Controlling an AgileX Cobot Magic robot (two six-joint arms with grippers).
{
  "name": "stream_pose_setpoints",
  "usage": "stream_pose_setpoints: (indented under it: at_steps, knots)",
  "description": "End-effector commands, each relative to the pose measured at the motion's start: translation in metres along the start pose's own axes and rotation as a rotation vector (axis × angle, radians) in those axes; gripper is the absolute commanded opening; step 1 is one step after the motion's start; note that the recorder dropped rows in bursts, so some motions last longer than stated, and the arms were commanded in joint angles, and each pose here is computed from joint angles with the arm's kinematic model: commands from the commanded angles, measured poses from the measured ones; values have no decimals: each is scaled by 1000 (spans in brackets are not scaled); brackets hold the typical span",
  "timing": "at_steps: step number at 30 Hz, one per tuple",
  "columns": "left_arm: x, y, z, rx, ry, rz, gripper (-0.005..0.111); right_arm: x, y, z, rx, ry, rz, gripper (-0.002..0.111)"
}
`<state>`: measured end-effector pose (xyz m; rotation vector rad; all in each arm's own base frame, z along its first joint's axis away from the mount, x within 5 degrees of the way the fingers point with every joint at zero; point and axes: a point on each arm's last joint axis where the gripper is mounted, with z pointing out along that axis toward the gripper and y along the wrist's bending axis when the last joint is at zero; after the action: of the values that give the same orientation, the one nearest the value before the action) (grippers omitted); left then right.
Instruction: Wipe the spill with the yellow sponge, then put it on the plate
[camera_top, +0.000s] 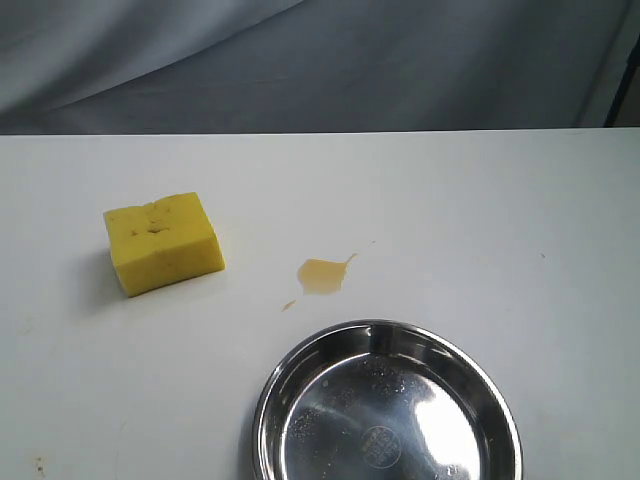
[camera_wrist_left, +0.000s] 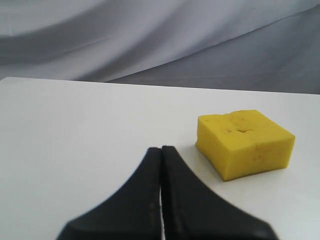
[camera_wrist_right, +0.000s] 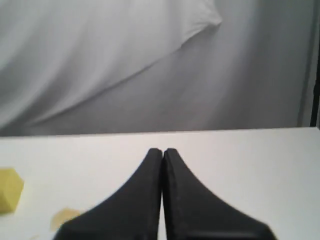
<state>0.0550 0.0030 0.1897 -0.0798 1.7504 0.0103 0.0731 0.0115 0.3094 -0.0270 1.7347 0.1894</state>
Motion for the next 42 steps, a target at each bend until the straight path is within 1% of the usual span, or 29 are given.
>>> stream_pose_setpoints:
  at_steps: [1, 5, 7, 11, 12, 15, 18, 24, 27, 28, 31, 38, 40, 42]
  knots:
    - [1, 0, 0, -1, -3, -10, 0, -17, 9, 29, -79, 161, -188, 0]
    - [1, 0, 0, -1, -3, -10, 0, -31, 20, 64, -143, 231, -191, 0]
    - [1, 0, 0, -1, -3, -10, 0, -38, 31, 85, -199, 299, -188, 0]
    - [1, 0, 0, -1, -3, -10, 0, -49, 59, 124, -337, 439, -309, 0]
    - [1, 0, 0, -1, -3, -10, 0, -49, 71, 138, -383, 484, -326, 0]
    - [1, 0, 0, -1, -3, -10, 0, -44, 99, 170, -480, 570, -362, 0]
    - [1, 0, 0, -1, -3, -10, 0, -31, 129, 204, -545, 647, -399, 0]
    - [1, 0, 0, -1, -3, -10, 0, -13, 189, 257, -663, 759, -460, 0]
    - [1, 0, 0, -1, -3, -10, 0, -2, 215, 282, -698, 823, -459, 0]
    - [1, 0, 0, -1, -3, -10, 0, -4, 223, 287, -708, 829, -457, 0]
    - [1, 0, 0, -1, -3, -10, 0, 3, 241, 312, -719, 857, -438, 0]
    - [1, 0, 0, -1, -3, -10, 0, 24, 266, 361, -718, 834, -410, 0]
    - [1, 0, 0, -1, -3, -10, 0, 31, 271, 371, -720, 818, -409, 3]
    - [1, 0, 0, -1, -3, -10, 0, 39, 275, 380, -719, 801, -406, 9]
